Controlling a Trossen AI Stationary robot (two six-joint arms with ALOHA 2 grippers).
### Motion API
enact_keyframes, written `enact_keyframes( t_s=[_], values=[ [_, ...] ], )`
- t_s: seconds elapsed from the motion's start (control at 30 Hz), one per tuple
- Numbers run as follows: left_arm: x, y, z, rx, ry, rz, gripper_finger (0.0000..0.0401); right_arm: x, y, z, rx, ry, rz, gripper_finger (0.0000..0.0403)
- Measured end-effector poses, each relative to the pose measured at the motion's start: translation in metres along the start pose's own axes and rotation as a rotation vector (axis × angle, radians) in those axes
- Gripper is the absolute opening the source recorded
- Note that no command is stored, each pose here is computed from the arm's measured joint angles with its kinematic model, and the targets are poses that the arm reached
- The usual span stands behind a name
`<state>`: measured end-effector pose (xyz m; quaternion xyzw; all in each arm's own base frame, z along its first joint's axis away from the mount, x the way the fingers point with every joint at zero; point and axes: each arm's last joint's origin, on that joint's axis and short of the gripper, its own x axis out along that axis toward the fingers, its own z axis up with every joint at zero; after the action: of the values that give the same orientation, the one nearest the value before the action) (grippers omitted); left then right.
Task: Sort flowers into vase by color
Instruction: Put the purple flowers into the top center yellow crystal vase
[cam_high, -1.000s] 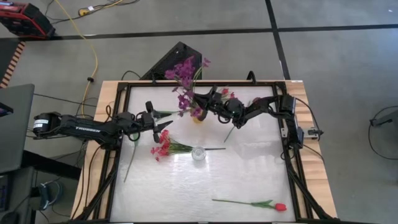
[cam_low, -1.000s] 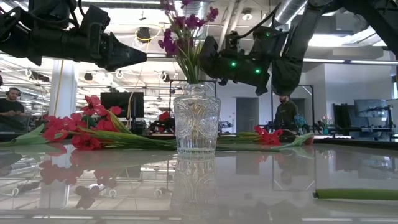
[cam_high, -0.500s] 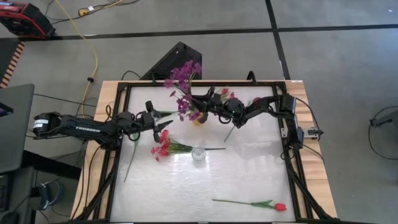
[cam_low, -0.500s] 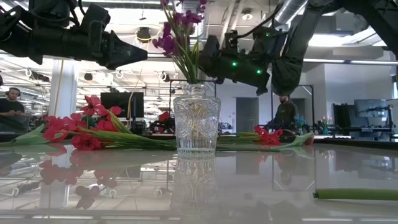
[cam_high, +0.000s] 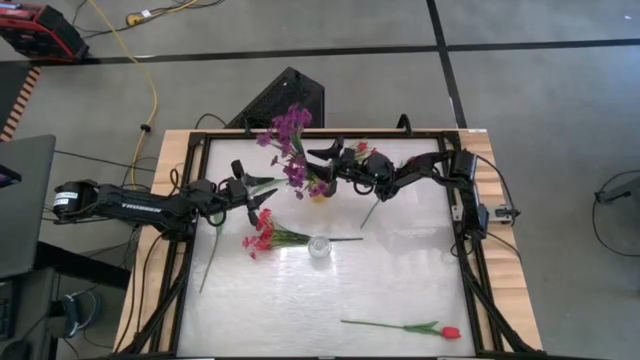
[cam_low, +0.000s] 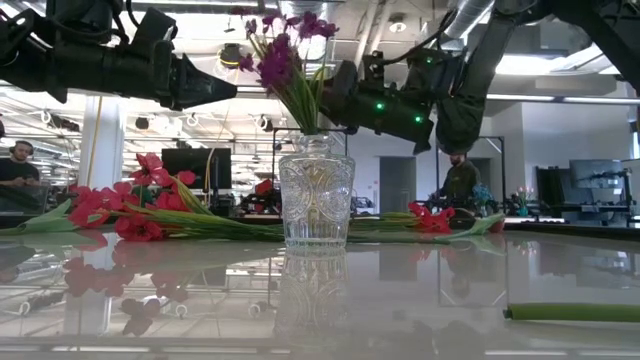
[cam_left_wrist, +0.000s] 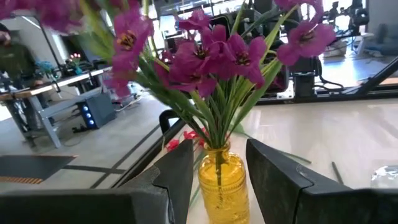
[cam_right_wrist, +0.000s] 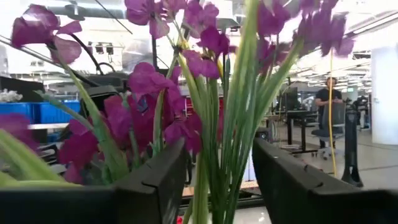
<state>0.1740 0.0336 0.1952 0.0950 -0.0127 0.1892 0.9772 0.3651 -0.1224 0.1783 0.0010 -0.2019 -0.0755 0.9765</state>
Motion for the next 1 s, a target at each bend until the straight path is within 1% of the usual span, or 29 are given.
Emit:
enact_keyframes(
  t_s=[0.13,0.23,0.3,0.43,0.57,0.73,0.87,1.0],
  values=[
    [0.003,0.002,0.003,-0.023,-0.001,0.012,0.0139,0.001,-0.005,0.007,-0.006,0.021,-0.014,0.0221],
    [0.007,0.006,0.007,-0.027,0.018,0.023,0.0139,0.002,-0.007,0.017,-0.014,0.07,-0.026,0.0221],
    [0.01,0.008,0.009,-0.022,0.042,0.025,0.0139,0.003,-0.007,0.025,-0.042,0.129,-0.031,0.0221],
    [0.015,0.013,0.013,-0.016,0.072,0.014,0.0139,0.002,-0.004,0.044,-0.095,0.297,-0.032,0.0221],
    [0.017,0.019,0.016,-0.013,0.062,0.019,0.0139,-0.005,-0.001,0.069,-0.135,0.44,-0.029,0.0221],
    [0.02,0.029,0.014,0.0,0.122,0.064,0.0139,-0.02,0.002,0.095,-0.164,0.587,-0.047,0.0221],
    [0.021,0.042,0.01,0.001,0.174,0.127,0.0139,-0.031,0.005,0.113,-0.17,0.656,-0.043,0.0221],
    [0.025,0.057,0.004,-0.046,0.192,0.19,0.0139,-0.041,0.009,0.127,-0.182,0.708,-0.037,0.0221]
  ],
)
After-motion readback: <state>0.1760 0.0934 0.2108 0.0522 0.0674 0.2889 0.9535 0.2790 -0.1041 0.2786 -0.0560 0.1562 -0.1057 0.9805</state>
